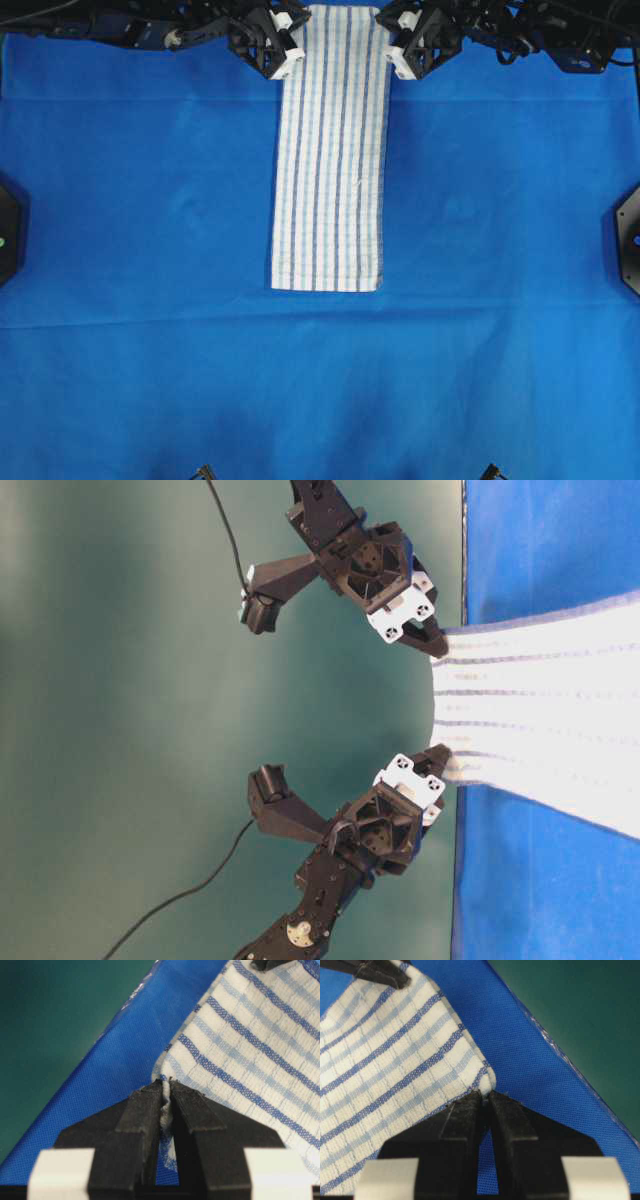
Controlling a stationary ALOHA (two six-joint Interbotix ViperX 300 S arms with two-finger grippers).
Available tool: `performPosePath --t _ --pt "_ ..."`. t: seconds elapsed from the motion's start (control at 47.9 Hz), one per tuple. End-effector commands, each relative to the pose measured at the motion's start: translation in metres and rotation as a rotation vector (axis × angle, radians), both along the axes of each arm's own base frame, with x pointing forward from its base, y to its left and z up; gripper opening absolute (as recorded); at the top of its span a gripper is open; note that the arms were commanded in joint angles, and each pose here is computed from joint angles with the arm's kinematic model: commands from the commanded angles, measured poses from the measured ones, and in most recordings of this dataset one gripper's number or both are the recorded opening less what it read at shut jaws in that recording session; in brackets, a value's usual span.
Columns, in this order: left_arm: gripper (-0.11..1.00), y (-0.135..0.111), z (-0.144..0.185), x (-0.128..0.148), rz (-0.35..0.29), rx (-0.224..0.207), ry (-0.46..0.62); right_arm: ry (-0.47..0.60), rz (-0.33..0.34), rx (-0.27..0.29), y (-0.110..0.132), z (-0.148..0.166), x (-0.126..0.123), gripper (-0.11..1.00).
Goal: Fold the blue towel.
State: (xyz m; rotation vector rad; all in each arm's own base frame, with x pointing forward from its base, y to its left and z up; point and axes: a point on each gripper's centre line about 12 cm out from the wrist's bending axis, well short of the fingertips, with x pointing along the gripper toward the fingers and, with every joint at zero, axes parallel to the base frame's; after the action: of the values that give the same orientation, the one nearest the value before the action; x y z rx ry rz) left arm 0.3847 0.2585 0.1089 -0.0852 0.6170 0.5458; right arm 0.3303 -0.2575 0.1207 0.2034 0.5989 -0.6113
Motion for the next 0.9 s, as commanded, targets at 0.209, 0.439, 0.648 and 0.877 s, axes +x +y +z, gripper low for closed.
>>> performPosePath --t 0.209,0.439,0.648,0.877 --pt "0.03 -0.014 0.038 -0.003 -0.028 0.030 -0.035 -0.051 0.038 -0.039 0.018 0.033 0.004 0.08" --pt "0.03 -0.060 0.050 -0.007 -0.126 0.048 -0.029 -0.076 0.136 -0.049 0.063 0.051 0.009 0.08" --pt "0.03 -0.113 0.061 -0.016 -0.231 0.046 -0.036 -0.097 0.263 -0.042 0.119 0.062 0.013 0.08" --pt "0.03 -0.165 0.066 -0.024 -0.343 0.031 -0.052 -0.081 0.384 -0.008 0.171 0.059 0.017 0.08"
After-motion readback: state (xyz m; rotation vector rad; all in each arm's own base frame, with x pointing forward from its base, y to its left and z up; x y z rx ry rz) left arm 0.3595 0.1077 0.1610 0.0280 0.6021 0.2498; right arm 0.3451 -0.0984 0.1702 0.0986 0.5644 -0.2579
